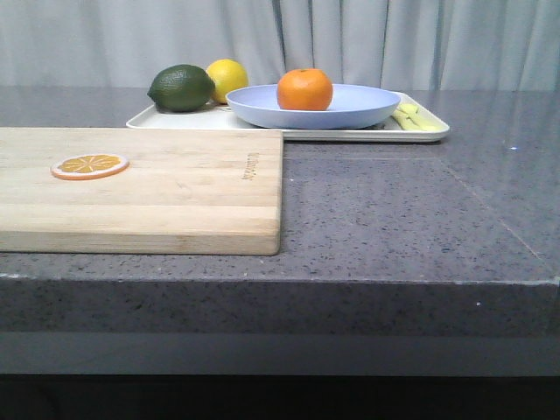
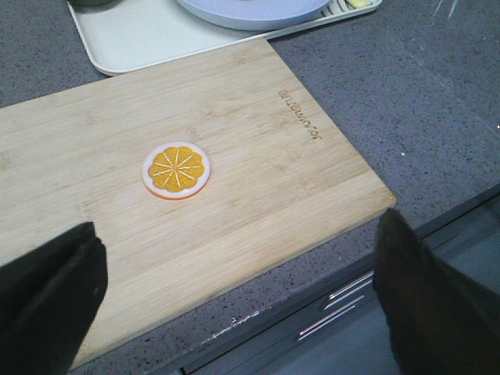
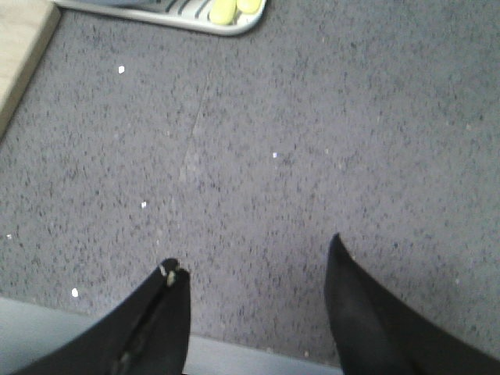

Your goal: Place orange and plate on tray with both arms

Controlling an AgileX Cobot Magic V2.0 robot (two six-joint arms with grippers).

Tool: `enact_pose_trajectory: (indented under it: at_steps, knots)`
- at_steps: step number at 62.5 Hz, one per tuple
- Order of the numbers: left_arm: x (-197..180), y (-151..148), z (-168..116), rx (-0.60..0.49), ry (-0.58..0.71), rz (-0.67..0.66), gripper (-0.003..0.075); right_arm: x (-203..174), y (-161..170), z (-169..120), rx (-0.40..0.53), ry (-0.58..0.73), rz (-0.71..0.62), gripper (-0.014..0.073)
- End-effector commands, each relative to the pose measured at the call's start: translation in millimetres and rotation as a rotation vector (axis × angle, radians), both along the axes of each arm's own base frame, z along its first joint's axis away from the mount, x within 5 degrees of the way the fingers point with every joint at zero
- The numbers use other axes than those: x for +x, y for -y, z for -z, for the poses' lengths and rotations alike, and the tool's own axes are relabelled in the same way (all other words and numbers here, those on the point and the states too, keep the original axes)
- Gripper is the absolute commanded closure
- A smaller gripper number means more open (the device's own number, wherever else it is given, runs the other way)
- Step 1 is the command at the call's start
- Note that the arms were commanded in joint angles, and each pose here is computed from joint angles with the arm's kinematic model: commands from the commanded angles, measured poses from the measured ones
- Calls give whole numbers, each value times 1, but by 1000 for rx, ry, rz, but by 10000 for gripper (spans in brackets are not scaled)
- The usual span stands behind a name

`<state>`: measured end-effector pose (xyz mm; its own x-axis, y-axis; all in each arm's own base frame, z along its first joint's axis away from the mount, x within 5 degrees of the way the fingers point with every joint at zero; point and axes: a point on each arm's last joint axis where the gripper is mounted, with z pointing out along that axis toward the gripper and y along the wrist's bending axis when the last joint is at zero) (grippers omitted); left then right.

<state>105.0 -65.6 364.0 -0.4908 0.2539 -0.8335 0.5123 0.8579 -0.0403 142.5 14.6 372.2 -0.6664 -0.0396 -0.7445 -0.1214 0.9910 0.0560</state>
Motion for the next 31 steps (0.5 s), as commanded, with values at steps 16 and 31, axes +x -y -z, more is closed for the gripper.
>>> enact_pose_trajectory:
  at_steps: [16, 31]
  knots:
    - [2, 2, -13, -69, 73, -6, 47, -52, 4, 16, 0, 325, 23, 181]
    - [2, 2, -13, -69, 73, -6, 47, -69, 5, 27, 4, 394, 27, 181]
